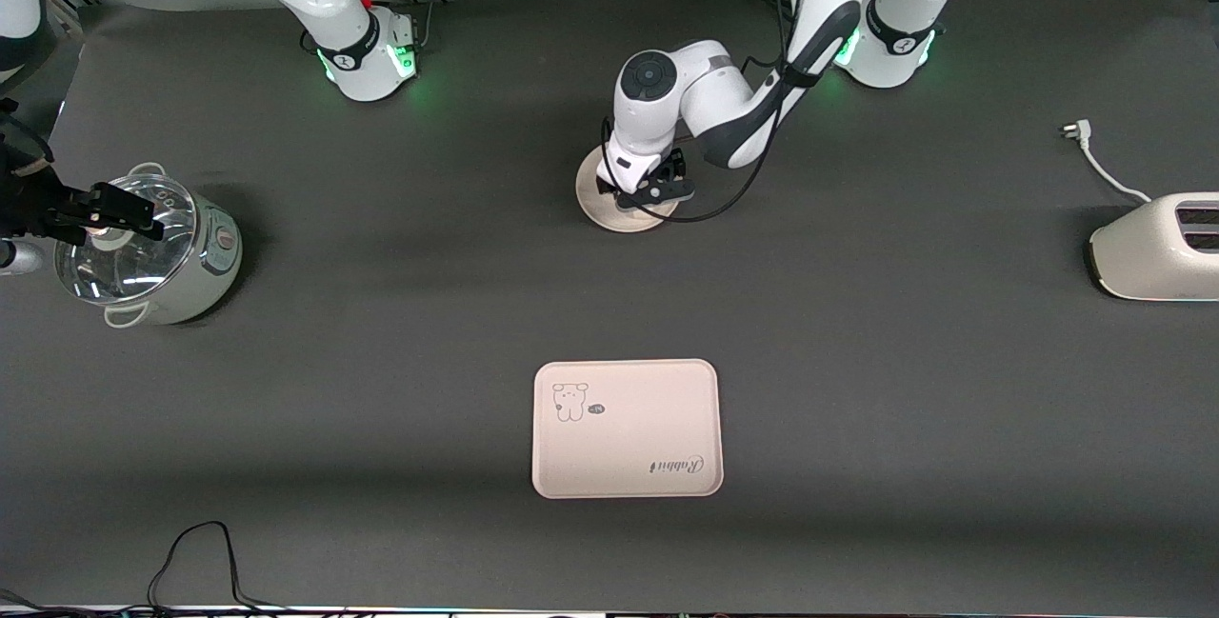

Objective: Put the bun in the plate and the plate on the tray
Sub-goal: 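Release the bun onto the plate and withdraw the left gripper, then reach the right gripper to the plate rim and grasp it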

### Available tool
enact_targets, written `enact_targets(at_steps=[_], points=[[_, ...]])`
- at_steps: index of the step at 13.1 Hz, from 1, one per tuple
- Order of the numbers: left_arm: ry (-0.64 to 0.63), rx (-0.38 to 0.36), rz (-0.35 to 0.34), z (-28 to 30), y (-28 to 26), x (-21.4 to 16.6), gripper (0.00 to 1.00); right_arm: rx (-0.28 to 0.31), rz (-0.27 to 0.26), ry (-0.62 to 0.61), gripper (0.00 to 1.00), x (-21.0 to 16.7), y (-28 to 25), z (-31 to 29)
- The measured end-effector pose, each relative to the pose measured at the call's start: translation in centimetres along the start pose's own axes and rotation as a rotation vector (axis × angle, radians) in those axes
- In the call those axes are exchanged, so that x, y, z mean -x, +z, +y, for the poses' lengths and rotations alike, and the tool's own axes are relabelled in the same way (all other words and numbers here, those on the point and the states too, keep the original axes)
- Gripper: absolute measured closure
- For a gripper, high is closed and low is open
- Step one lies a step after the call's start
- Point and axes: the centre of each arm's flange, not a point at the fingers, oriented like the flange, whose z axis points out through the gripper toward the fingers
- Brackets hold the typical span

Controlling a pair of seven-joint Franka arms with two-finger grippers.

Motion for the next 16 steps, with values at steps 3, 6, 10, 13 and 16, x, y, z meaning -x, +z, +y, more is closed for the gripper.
enact_targets(at_steps=[3,6,10,13,16], points=[[-0.087,0.014,0.075,-1.3,-6.6,-7.3,0.00,0.000,-0.006,-0.019,0.00,0.0,0.2,-1.1],[-0.085,-0.051,0.115,-4.4,-14.3,-15.5,0.00,0.000,-0.007,-0.049,0.00,-0.1,0.3,-2.8],[-0.035,-0.122,0.104,-12.3,-23.7,-26.0,0.00,-0.044,-0.015,-0.087,0.00,-0.1,1.0,-5.5],[-0.021,-0.142,0.102,-20.3,-28.0,-31.9,0.00,-0.087,-0.006,-0.119,0.00,-0.3,2.3,-9.7],[0.040,-0.187,0.064,-27.0,-31.3,-33.3,0.00,-0.090,0.027,-0.082,0.00,0.2,3.7,-18.3]])
